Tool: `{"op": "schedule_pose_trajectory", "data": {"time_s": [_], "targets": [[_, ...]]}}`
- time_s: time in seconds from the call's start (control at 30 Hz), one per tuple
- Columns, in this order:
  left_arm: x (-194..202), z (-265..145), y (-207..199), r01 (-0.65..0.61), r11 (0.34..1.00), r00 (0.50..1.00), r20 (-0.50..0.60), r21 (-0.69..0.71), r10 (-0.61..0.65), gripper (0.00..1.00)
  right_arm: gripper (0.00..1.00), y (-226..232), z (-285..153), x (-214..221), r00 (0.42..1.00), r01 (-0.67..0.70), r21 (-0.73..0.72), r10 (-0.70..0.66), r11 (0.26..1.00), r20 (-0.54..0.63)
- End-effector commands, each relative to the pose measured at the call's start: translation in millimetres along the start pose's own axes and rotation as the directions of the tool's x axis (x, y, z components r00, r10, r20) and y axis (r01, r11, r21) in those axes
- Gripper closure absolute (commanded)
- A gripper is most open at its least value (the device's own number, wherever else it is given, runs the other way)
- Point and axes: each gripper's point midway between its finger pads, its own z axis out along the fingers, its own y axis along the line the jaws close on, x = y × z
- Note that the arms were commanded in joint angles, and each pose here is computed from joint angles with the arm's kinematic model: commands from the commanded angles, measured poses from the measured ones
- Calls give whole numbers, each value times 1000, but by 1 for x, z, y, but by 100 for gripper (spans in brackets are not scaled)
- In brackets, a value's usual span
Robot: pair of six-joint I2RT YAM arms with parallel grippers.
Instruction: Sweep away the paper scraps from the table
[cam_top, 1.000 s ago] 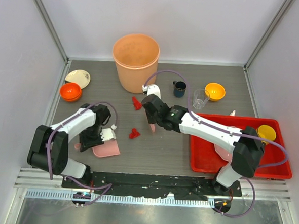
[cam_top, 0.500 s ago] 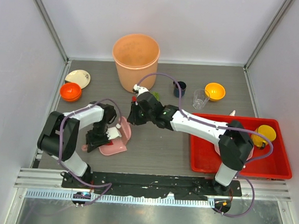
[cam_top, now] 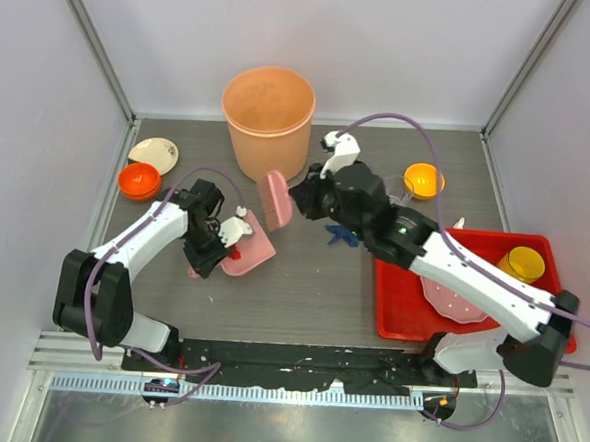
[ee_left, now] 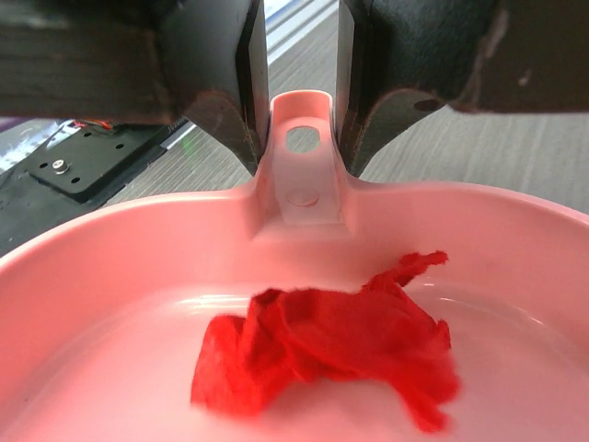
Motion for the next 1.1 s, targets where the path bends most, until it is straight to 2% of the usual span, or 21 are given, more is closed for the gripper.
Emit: {"op": "schedule_pose_trajectory", "data": {"time_s": [0.0,0.1,0.33,0.4,0.47,0.5,0.57,0.6,0.67,0.7,0.73,0.77,0.8,0.83,0.93,1.0,1.07], "targets": [[-29,-31,4,50,998,989,139,-25,-46,100,99,-24,-52,-72,972,57,139,-87,989,218],[-36,-51,11,80,995,982,179,-61,-68,100,99,-40,-77,-89,951,71,212,-130,975,279],[-79,-131,61,175,944,947,310,-279,-83,100,99,-63,-92,-91,939,95,307,-188,947,289],[-93,-168,84,217,896,933,352,-386,-74,100,99,-64,-90,-90,940,101,309,-192,946,281],[-104,-183,113,273,839,925,366,-470,-96,100,99,-65,-87,-87,942,113,311,-201,944,268],[-110,-207,131,305,780,918,387,-547,-87,100,99,-65,-85,-85,943,119,312,-205,942,262],[-126,-217,159,328,727,914,399,-603,-81,100,99,-67,-82,-82,945,130,316,-214,940,248],[-133,-248,173,368,653,899,433,-662,-67,100,99,-68,-81,-80,946,133,320,-216,938,243],[-144,-253,198,372,598,909,410,-710,-78,100,99,-70,-79,-76,948,141,326,-223,935,229],[-153,-281,206,404,542,891,452,-737,-48,100,99,-71,-78,-74,948,147,328,-227,933,222],[-154,-289,216,409,485,897,438,-773,-58,100,99,-73,-78,-72,949,150,332,-230,931,216],[-160,-285,229,383,462,913,405,-800,-56,100,99,-73,-77,-70,949,159,332,-237,930,209],[-169,-307,237,405,404,902,432,-820,-27,100,99,-73,-77,-70,949,162,328,-238,931,208],[-168,-315,244,403,343,908,416,-848,-38,100,99,-73,-76,-69,949,166,328,-241,930,203],[-187,-336,265,361,219,928,373,-906,13,100,99,-72,-74,-67,948,182,323,-253,929,193],[-194,-348,279,272,93,961,275,-958,16,100,99,-73,-74,-66,947,192,324,-262,926,187],[-199,-358,281,200,2,980,200,-980,4,100,99,-73,-74,-66,947,195,327,-265,925,184]]}}
